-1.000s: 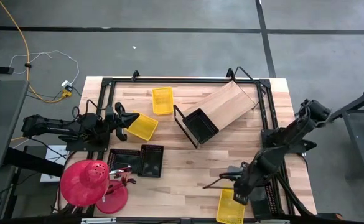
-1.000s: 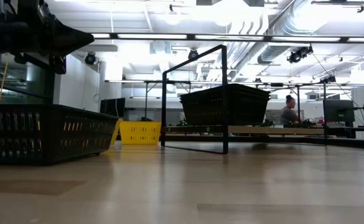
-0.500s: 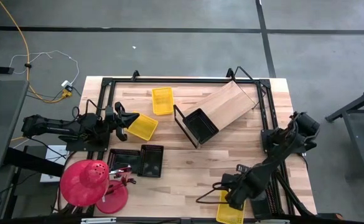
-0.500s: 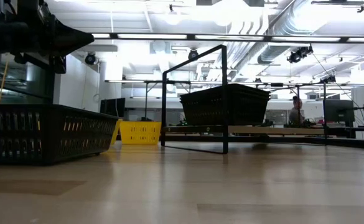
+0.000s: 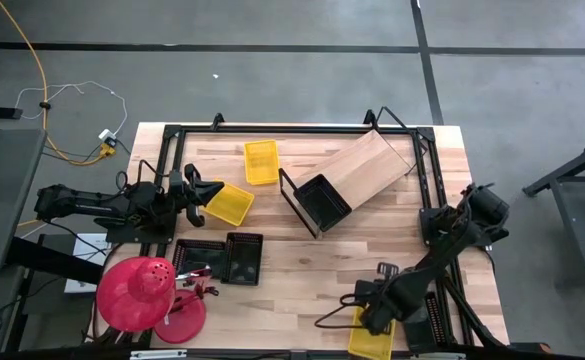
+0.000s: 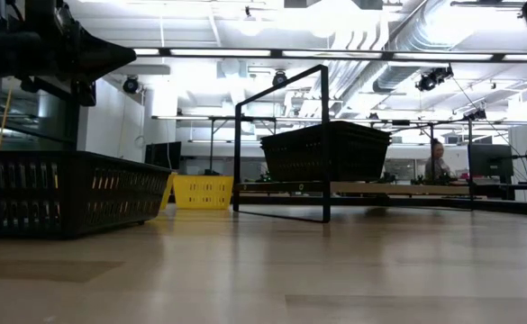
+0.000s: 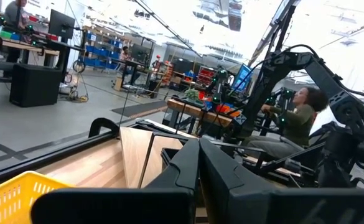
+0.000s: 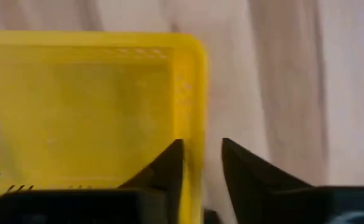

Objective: Stack baskets on shelf by color
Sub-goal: Put the right yellow bin on the shelf

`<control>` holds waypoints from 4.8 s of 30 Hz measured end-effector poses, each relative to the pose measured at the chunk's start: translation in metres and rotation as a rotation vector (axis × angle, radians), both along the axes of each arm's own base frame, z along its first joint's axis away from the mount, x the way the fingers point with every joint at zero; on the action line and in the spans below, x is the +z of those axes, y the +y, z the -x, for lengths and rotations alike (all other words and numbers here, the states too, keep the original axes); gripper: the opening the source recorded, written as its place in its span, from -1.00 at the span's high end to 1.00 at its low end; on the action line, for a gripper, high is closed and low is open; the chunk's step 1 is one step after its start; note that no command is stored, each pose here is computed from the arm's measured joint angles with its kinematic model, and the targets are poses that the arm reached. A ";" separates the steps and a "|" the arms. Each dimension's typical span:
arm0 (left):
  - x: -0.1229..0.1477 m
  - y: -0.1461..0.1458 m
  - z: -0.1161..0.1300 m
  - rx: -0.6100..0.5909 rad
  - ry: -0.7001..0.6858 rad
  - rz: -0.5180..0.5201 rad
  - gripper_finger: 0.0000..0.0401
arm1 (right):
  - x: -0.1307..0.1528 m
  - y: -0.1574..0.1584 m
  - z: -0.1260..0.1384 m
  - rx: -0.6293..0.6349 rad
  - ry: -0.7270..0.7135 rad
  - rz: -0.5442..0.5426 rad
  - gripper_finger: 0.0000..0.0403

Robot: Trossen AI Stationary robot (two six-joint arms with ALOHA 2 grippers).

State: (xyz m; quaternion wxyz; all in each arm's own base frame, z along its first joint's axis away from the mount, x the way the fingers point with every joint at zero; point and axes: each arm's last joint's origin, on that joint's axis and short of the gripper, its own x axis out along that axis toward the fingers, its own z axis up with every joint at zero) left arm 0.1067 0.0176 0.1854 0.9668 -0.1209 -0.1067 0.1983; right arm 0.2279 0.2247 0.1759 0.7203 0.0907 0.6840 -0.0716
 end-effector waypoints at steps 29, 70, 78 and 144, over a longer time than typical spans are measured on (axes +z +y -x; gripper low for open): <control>-0.001 -0.001 -0.001 -0.032 0.007 0.010 1.00 | 0.201 -0.301 -0.009 0.698 -0.049 0.539 1.00; -0.001 0.001 0.001 0.048 -0.004 0.033 1.00 | 0.094 -0.361 -0.077 0.795 -0.038 0.142 0.98; -0.001 0.001 0.000 0.048 -0.004 0.033 1.00 | 0.086 -0.364 -0.084 0.764 -0.031 0.147 0.68; 0.001 0.002 0.001 0.075 -0.019 0.012 1.00 | 0.049 -0.241 0.023 -0.122 -0.305 0.038 1.00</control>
